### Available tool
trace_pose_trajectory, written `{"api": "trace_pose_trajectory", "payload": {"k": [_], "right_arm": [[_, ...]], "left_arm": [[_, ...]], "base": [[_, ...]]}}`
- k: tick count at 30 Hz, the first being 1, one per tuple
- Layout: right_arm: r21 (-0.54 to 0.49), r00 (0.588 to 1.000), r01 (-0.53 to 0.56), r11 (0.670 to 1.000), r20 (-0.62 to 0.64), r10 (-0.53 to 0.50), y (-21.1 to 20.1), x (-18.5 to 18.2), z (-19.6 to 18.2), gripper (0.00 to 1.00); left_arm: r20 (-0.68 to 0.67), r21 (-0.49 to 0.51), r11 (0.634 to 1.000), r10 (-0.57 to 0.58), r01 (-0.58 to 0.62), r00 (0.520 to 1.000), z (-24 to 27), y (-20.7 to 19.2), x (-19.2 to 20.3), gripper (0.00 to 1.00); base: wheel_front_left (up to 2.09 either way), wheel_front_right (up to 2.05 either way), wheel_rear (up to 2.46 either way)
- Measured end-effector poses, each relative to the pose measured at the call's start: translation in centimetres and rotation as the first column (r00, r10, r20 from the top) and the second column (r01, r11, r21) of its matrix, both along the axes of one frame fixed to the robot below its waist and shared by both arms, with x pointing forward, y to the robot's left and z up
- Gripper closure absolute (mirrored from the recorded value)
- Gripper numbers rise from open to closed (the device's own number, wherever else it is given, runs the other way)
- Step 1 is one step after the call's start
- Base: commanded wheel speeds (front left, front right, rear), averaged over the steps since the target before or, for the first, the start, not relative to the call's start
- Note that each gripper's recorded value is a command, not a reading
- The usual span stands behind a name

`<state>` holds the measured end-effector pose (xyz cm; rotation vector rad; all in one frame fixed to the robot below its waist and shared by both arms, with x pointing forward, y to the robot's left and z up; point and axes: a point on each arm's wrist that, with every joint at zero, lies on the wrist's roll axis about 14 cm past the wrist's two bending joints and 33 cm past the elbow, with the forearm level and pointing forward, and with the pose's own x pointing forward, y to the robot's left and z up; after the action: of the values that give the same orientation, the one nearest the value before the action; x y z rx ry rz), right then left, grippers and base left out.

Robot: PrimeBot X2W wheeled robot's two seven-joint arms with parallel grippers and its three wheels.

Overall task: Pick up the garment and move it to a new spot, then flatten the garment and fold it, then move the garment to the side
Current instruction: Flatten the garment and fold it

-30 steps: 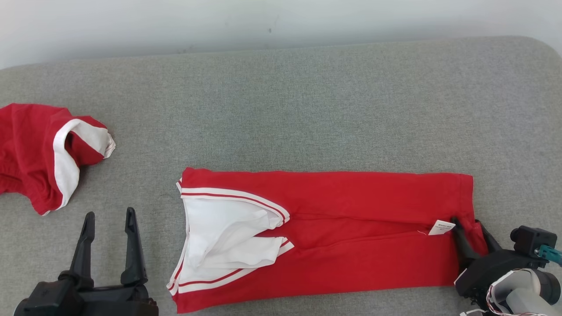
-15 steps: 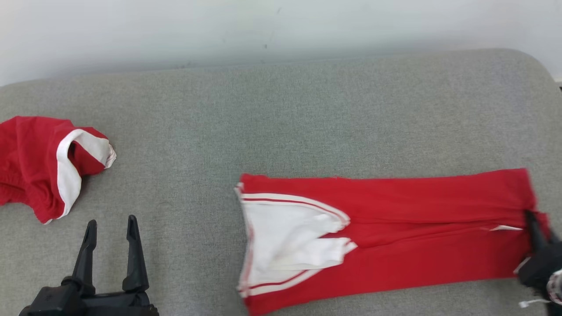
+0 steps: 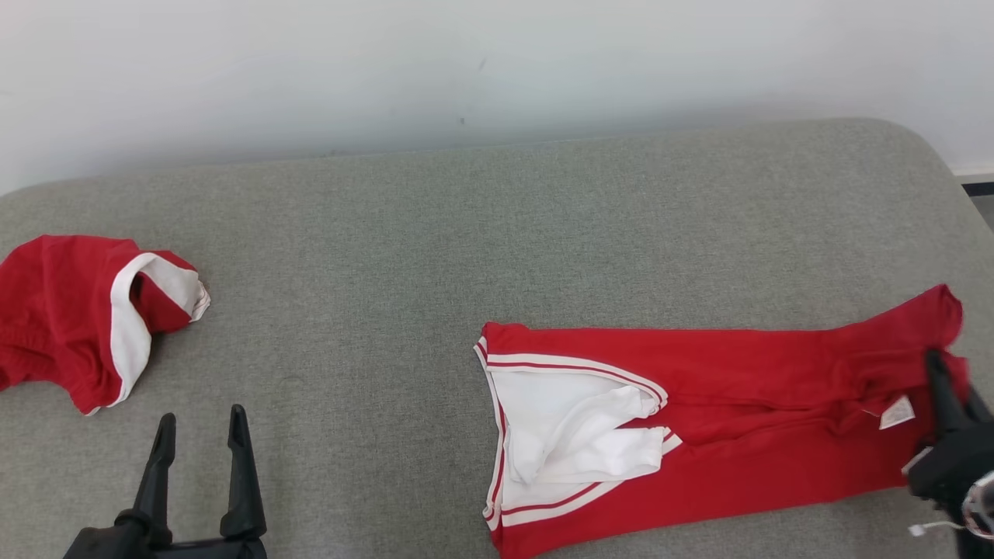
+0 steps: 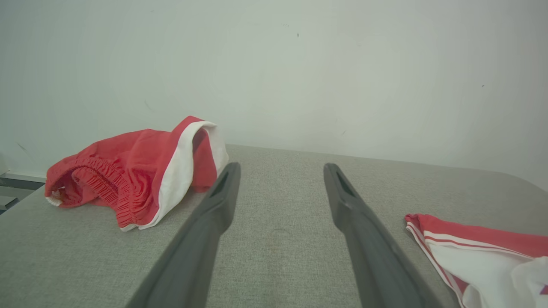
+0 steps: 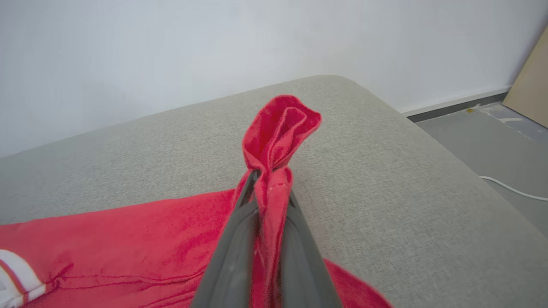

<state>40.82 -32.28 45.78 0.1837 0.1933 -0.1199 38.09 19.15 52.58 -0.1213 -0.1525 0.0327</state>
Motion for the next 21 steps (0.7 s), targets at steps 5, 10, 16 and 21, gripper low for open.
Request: {"api": "trace_pose_trajectory", "payload": {"k": [5,10,16,21], "right_arm": [[0.049,0.991,-0.124,0.991,0.046,0.122,5.4,1.2,0.4,1.00],[0.091,0.963,-0.263,0.960,0.080,0.257,11.3,1.9,1.0,1.00],[0.153,0.914,-0.403,0.902,0.115,0.389,18.2,1.8,1.6,1.00],[0.190,0.875,-0.483,0.855,0.128,0.466,22.5,1.2,1.8,1.00]], "left_arm": [[-0.006,-0.002,1.000,-0.005,0.005,1.000,-0.2,-0.2,-0.1,0.00],[-0.018,-0.003,1.000,0.001,-0.001,1.000,-0.6,-0.1,-0.2,0.00],[-0.031,-0.008,1.000,0.013,-0.013,0.999,-1.0,0.3,-0.5,0.00],[-0.036,-0.012,1.000,0.025,-0.025,0.999,-1.1,0.6,-0.8,0.00]], "base": [[0.00,0.00,0.00],[0.00,0.00,0.00],[0.00,0.00,0.00],[0.00,0.00,0.00]]}}
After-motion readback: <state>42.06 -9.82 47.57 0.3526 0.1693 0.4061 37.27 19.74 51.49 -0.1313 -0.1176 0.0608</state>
